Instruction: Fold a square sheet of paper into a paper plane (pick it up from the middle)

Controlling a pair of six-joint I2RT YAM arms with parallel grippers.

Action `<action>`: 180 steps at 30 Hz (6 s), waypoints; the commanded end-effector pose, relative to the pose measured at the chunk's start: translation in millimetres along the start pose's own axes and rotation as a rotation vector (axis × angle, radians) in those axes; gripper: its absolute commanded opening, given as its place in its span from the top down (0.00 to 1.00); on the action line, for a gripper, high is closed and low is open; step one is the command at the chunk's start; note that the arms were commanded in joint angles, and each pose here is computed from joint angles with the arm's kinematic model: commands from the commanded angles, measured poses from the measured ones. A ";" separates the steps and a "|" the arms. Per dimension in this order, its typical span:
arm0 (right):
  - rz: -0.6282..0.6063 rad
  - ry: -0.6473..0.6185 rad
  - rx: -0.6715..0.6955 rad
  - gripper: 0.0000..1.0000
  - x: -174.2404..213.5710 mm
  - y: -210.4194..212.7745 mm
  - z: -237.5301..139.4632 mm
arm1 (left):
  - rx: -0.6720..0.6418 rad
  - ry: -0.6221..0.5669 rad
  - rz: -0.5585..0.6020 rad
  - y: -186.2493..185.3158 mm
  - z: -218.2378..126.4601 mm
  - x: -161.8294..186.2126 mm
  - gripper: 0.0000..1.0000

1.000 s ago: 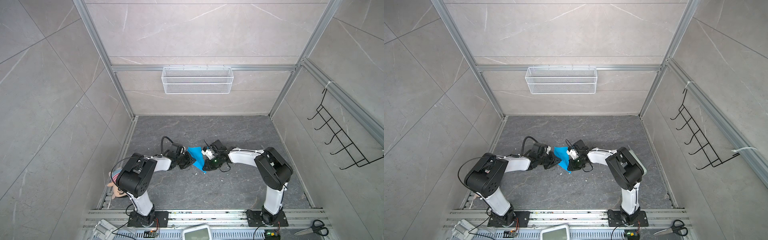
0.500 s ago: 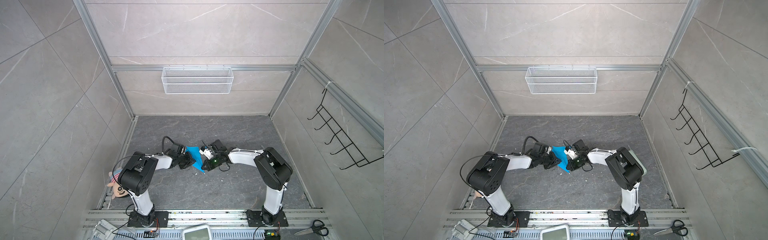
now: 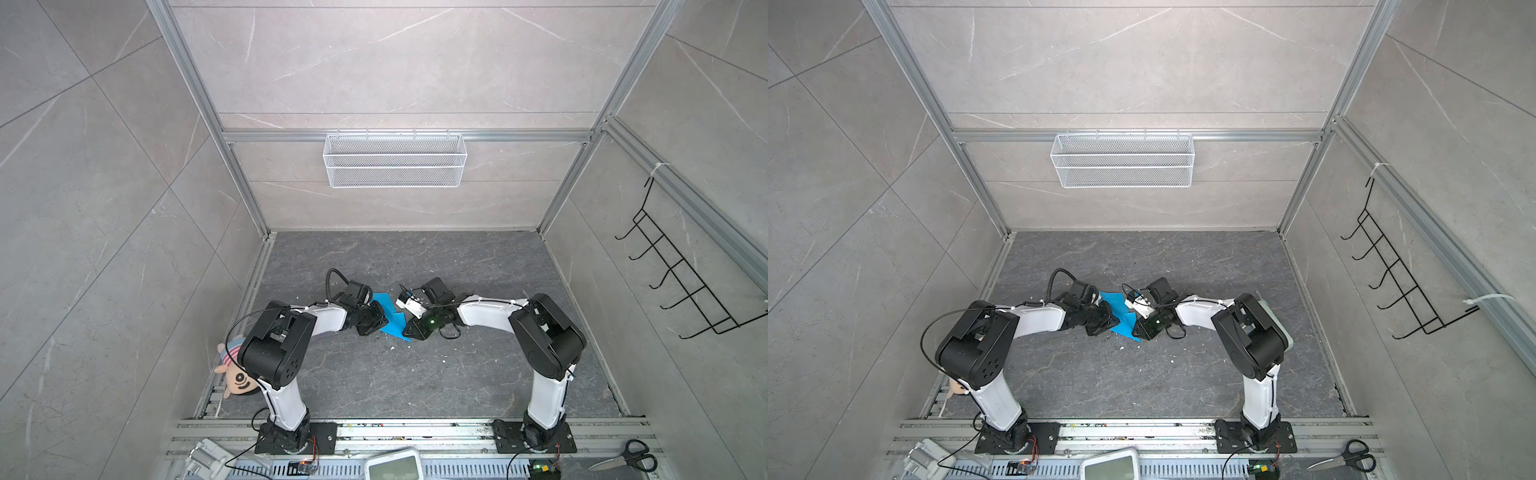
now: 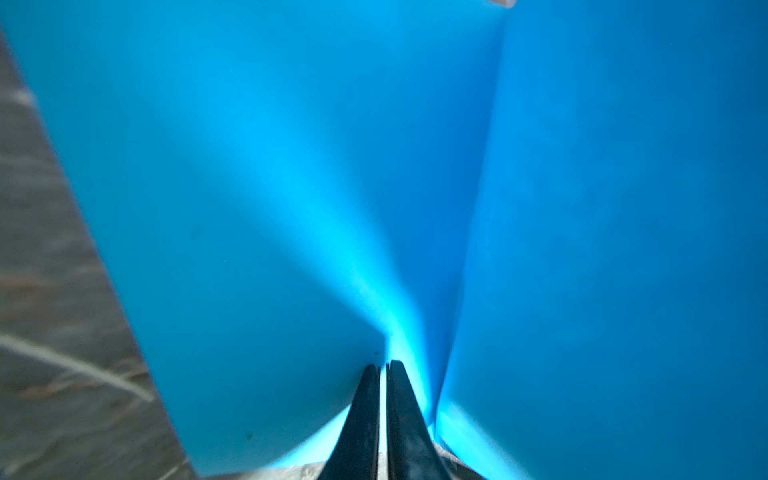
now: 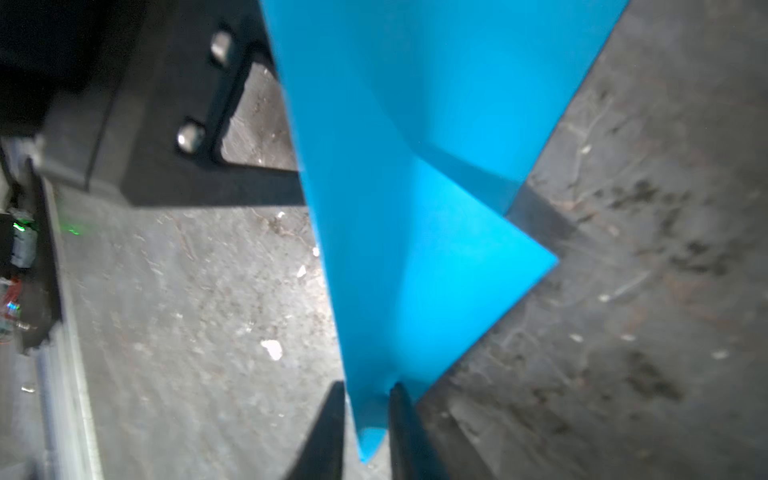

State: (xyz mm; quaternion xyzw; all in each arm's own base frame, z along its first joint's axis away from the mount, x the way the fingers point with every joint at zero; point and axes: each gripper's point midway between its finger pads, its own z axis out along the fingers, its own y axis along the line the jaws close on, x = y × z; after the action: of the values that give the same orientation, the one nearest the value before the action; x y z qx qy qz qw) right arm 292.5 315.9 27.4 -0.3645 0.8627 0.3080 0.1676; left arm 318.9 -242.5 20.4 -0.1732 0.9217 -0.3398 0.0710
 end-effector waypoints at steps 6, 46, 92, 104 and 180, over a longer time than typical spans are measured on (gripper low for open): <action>0.068 -0.295 0.228 0.59 -20.2 3.9 -40.5 | -0.165 -0.024 -0.227 35.7 -3.6 25.6 0.89; 0.021 -0.170 0.257 0.96 6.9 9.9 19.5 | -0.182 -0.011 -0.290 36.4 -0.7 38.9 0.89; 0.552 0.007 -0.072 0.95 46.9 -14.8 36.4 | 0.195 -0.038 0.005 -32.7 7.1 8.8 0.89; 0.569 0.035 -0.053 0.95 51.3 -18.2 37.8 | 0.208 -0.061 0.070 -43.9 0.3 2.6 0.88; 0.699 0.101 -0.101 0.94 59.4 5.8 8.7 | -0.066 -0.052 -0.124 48.1 24.0 8.4 0.93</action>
State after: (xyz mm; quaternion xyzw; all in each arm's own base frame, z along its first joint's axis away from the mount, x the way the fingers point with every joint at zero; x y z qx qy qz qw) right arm 276.4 318.8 15.9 -0.0905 0.9032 0.4179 0.0373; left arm 324.9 -262.0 18.4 -0.1838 0.8931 -0.3982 0.1001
